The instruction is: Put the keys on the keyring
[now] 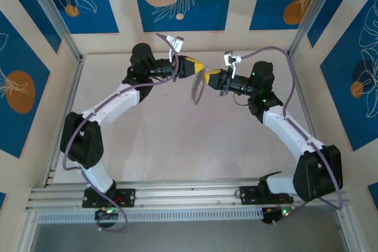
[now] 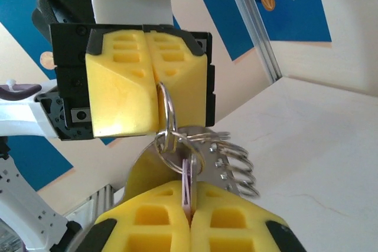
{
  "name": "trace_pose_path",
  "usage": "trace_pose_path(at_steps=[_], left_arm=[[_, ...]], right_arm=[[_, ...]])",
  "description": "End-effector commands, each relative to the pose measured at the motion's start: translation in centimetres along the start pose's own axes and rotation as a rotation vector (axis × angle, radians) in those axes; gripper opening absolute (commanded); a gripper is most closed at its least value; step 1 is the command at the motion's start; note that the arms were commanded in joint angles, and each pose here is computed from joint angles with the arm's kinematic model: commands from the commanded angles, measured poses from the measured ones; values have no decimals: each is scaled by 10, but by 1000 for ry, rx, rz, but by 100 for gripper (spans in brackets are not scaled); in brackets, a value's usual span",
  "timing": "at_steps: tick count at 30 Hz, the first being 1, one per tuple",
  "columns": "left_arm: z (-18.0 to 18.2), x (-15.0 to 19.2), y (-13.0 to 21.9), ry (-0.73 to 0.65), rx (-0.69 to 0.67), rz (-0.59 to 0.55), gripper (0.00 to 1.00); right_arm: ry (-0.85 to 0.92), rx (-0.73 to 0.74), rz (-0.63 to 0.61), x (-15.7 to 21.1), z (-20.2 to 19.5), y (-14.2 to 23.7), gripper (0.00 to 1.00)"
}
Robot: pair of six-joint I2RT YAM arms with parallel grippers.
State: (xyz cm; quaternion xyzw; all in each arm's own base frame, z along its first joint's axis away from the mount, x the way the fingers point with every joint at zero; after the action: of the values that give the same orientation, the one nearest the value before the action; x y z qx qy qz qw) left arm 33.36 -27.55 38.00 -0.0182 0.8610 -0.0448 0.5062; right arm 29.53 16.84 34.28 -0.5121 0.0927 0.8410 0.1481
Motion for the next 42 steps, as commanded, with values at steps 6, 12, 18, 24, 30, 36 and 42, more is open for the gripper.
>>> trace_pose_path(at_steps=[6, 12, 18, 24, 30, 36, 42], left_arm=[[-28, -15, 4, -87, 1, -57, 0], [-28, -15, 4, -91, -9, -64, 0], [-27, -12, 4, -84, -16, -68, 0], [-27, -7, 1, -67, -36, -101, 0], [-24, -2, 1, 11, -79, -247, 0], [-23, 3, 7, 91, -126, -384, 0], [-25, 5, 6, 117, -150, -429, 0]], right_arm=[[18, -21, 43, 3, 10, -3, 0], [10, -61, 71, 8, 15, -15, 0], [9, -41, 56, 6, 12, -16, 0], [5, -30, 38, 2, 11, -17, 0], [-1, 15, 27, 3, 8, -14, 0], [-20, 53, 24, 4, 7, -11, 0], [-41, 77, 23, 4, 4, -11, 0]])
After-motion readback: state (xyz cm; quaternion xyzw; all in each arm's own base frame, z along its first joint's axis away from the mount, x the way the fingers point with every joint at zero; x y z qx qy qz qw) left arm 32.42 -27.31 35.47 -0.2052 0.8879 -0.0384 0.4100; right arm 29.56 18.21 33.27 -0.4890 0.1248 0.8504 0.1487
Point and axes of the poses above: each hand's point on the last joint's axis, 136 mm out from that joint toward the fingers, its own y axis back along the fingers, its own z axis along the line the jaws close on, x = y × z, the point moved 8 cm from there along y, back along the fingers
